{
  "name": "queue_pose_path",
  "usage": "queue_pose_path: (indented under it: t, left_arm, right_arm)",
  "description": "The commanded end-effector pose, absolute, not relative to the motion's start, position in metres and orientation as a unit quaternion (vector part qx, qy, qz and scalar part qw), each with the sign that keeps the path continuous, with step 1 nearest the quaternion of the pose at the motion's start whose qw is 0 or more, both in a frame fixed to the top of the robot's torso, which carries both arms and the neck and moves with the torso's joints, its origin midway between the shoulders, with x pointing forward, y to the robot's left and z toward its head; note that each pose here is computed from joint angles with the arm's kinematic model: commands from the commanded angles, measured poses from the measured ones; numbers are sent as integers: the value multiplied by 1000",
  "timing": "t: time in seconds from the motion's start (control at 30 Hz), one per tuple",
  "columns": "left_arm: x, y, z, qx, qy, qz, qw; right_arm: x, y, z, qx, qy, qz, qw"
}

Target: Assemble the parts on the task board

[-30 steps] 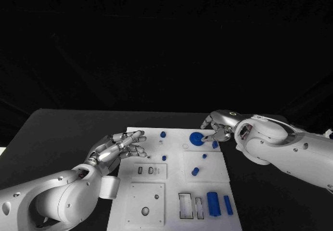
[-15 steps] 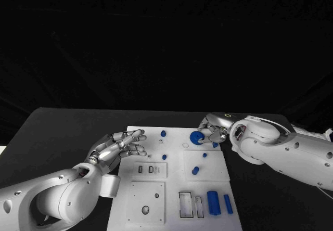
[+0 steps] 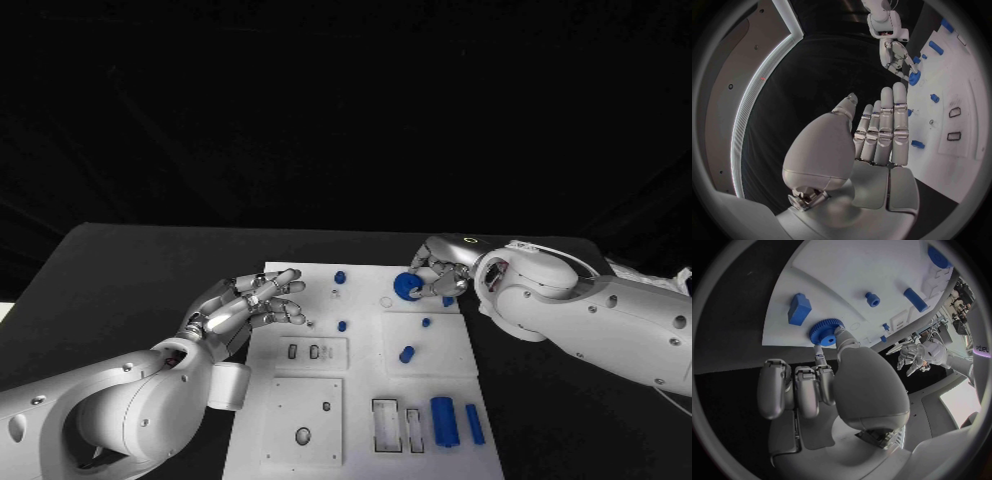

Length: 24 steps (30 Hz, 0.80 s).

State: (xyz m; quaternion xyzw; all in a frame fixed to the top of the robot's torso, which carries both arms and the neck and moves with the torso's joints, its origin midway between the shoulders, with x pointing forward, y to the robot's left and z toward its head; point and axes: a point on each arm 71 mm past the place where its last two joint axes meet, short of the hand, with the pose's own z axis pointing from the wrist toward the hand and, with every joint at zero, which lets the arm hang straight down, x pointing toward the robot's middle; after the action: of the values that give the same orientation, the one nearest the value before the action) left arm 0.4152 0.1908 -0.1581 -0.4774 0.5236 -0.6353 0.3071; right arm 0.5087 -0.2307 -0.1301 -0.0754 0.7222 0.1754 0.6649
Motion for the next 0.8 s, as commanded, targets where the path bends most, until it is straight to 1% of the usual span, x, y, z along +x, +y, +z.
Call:
queue_pose_path:
  t: [0.03, 0.23, 0.43, 0.8]
  left_arm:
    - [415, 189, -157, -473, 523, -643, 298]
    - [414, 189, -157, -473, 524, -643, 298]
    - [414, 189, -157, -473, 524, -643, 298]
    - [414, 189, -157, -473, 524, -642, 297]
  right_arm:
    - [509, -230, -134, -82, 729, 170, 658]
    - [509, -229, -135, -92, 729, 160, 659]
    - [506, -224, -135, -112, 719, 150, 670]
    - [501, -215, -133, -128, 702, 161, 682]
